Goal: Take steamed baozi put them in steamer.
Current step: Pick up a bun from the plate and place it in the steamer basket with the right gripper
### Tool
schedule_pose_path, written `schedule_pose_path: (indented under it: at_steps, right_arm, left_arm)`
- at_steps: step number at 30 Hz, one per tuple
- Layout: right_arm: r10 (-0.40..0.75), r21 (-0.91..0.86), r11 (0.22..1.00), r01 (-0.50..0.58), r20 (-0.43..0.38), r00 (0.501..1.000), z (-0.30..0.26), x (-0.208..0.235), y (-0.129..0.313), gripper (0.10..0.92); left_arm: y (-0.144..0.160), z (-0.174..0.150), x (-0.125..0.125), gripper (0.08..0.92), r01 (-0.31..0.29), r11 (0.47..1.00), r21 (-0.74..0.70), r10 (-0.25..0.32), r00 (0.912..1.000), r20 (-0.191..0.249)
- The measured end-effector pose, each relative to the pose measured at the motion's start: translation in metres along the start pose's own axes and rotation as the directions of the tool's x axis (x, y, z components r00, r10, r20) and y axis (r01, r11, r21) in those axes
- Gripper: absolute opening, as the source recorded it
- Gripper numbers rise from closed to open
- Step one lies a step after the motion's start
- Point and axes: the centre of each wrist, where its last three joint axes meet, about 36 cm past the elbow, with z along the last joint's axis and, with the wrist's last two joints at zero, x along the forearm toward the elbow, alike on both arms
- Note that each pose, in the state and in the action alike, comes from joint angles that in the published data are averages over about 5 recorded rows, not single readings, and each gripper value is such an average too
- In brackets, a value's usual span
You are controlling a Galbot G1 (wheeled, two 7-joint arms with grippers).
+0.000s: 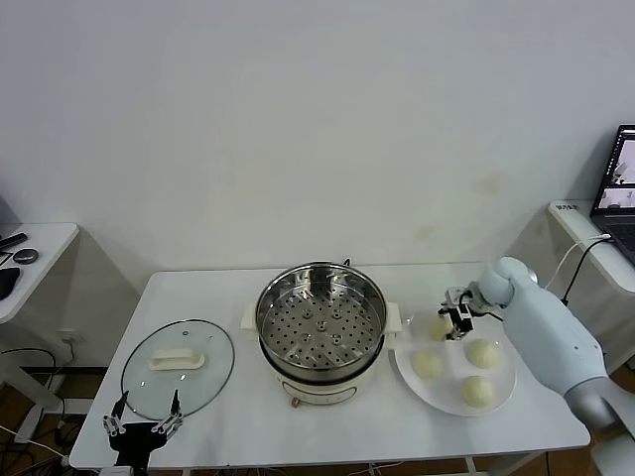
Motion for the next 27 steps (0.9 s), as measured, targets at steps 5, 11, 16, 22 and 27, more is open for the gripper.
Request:
schedule_pose_path:
  at_steps: [5, 11, 16, 22, 27]
  right_arm:
    - [0.039, 0.040, 0.998, -0.041, 0.064, 0.997, -0.033, 0.037, -0.041, 0.577]
    - [0.059, 0.134, 0.988, -0.081, 0.163, 0.985, -0.090, 0.081, -0.091, 0.577]
    - [0.029, 0.278, 0.955, -0.104, 0.262, 0.965, -0.139, 0.104, -0.122, 0.587]
    - [-0.030, 0.512, 0.846, -0.149, 0.324, 0.945, -0.195, 0.113, -0.140, 0.594]
    - [-0.068, 0.683, 0.710, -0.172, 0.309, 0.949, -0.235, 0.111, -0.145, 0.594]
  left_arm:
    - [-0.002, 0.000, -0.003, 0.823, -0.005, 1.000, -0.007, 0.005, 1.0000, 0.002]
    - [-0.003, -0.002, -0.003, 0.823, 0.006, 1.000, -0.009, -0.006, 0.9999, 0.010]
    - [-0.001, -0.005, 0.001, 0.823, 0.024, 1.000, -0.010, -0.023, 0.9996, 0.018]
    - [-0.001, -0.008, 0.007, 0.823, 0.043, 0.999, -0.002, -0.043, 0.9988, 0.022]
    - [-0.002, -0.012, 0.012, 0.823, 0.050, 0.999, 0.004, -0.050, 0.9984, 0.027]
